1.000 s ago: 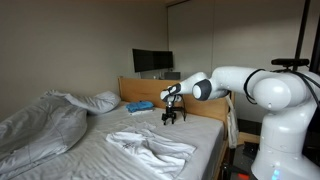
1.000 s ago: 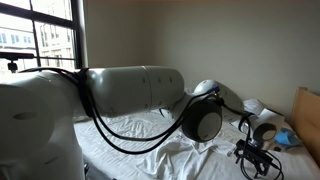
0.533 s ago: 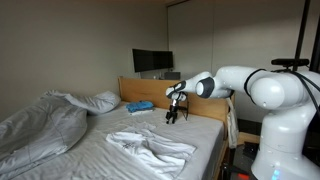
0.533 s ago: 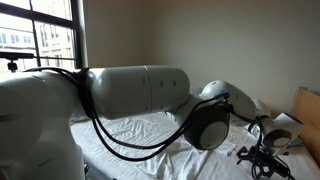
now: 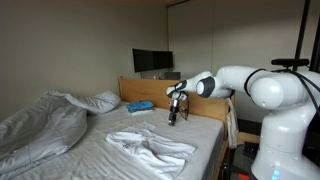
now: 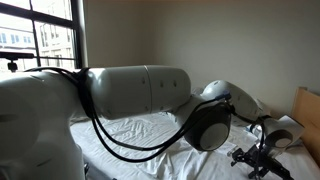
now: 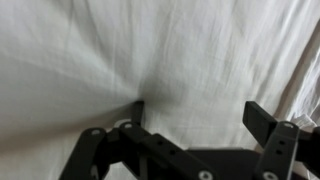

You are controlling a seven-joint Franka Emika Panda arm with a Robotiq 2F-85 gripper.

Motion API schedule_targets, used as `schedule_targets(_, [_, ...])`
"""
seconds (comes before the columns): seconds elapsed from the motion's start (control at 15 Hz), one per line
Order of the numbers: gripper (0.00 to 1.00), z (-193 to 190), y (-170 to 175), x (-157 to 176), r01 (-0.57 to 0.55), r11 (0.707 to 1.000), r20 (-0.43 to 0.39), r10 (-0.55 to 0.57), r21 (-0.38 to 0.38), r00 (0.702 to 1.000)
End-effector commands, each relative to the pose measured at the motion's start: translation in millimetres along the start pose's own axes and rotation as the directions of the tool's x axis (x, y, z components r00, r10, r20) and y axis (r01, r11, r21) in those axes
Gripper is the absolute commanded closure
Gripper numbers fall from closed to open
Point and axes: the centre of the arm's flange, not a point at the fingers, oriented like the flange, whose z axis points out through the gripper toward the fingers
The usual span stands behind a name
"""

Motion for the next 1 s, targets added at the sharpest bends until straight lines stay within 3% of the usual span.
schedule_targets(0.0, [0.0, 0.0, -0.1, 0.0, 0.002, 1.0, 0.0, -0.002, 0.001, 1.0])
schedule_targets(0.67, [0.0, 0.0, -0.1, -0.1, 0.003, 1.0, 0.001, -0.003, 0.001, 1.0])
schedule_targets(0.93, [0.0, 24.4, -19.1, 38.8, 0.01, 0.999, -0.08, -0.013, -0.035, 0.997])
